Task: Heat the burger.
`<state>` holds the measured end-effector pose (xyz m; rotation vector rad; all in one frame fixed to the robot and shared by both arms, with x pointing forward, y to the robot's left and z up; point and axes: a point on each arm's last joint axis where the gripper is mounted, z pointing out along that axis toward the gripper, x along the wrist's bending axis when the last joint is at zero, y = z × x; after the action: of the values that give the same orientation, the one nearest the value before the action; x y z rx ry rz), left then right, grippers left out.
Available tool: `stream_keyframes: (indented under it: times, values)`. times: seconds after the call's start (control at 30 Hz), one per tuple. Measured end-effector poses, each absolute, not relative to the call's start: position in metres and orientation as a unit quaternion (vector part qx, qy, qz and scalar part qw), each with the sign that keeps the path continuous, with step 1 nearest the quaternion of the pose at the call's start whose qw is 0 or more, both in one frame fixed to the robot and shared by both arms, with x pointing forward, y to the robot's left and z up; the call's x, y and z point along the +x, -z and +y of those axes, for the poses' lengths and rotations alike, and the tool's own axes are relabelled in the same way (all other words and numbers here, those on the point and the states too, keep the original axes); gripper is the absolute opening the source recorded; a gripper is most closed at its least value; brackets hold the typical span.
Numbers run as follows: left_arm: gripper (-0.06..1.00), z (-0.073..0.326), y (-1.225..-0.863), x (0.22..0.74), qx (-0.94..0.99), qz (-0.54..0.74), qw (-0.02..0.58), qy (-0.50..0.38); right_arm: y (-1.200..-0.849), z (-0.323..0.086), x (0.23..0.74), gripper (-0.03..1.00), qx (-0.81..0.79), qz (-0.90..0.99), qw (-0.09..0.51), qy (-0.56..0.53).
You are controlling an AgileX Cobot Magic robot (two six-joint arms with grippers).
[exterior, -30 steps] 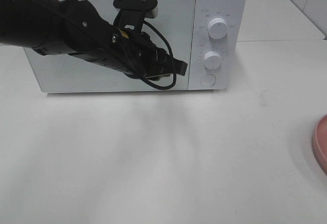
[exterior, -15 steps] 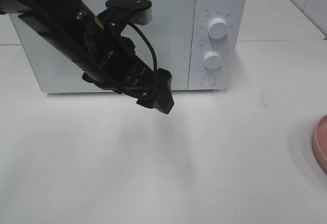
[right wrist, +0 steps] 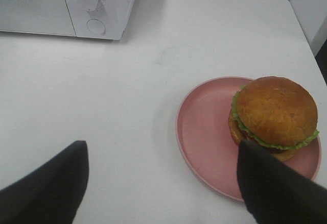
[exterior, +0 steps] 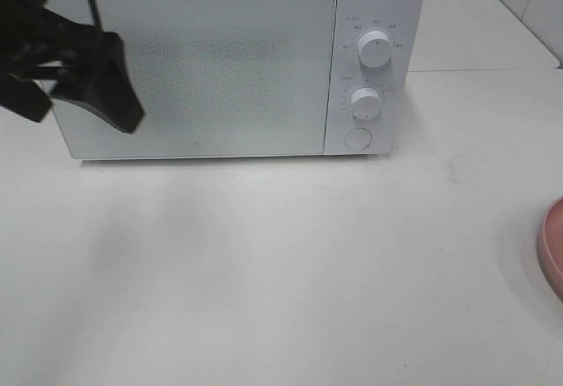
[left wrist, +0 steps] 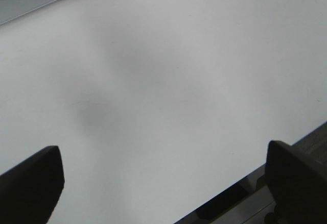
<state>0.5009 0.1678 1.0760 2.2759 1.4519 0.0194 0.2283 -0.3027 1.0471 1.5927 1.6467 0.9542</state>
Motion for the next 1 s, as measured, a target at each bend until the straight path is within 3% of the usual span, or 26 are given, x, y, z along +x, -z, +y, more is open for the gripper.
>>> stream_keyframes:
  times: [0.13, 0.2, 0.4, 1.0]
  values:
    - [0.99, 0.2, -1.086, 0.504, 0.797, 0.564, 0.218, -0.019, -1.047, -0.303, 0.228, 0.76, 0.607, 0.628, 0.324, -0.364]
    - [0.99, 0.239, -1.094, 0.5, 0.766, 0.61, 0.199, -0.03, -1.047, -0.303, 0.228, 0.76, 0.607, 0.628, 0.324, -0.364]
    - [0.99, 0.276, -1.094, 0.478, 0.717, 0.666, 0.201, -0.048, -1.047, -0.303, 0.228, 0.76, 0.607, 0.628, 0.324, -0.364]
    - [0.99, 0.288, -1.042, 0.391, 0.71, 0.686, 0.154, -0.04, -1.047, -0.303, 0.228, 0.76, 0.607, 0.628, 0.324, -0.364]
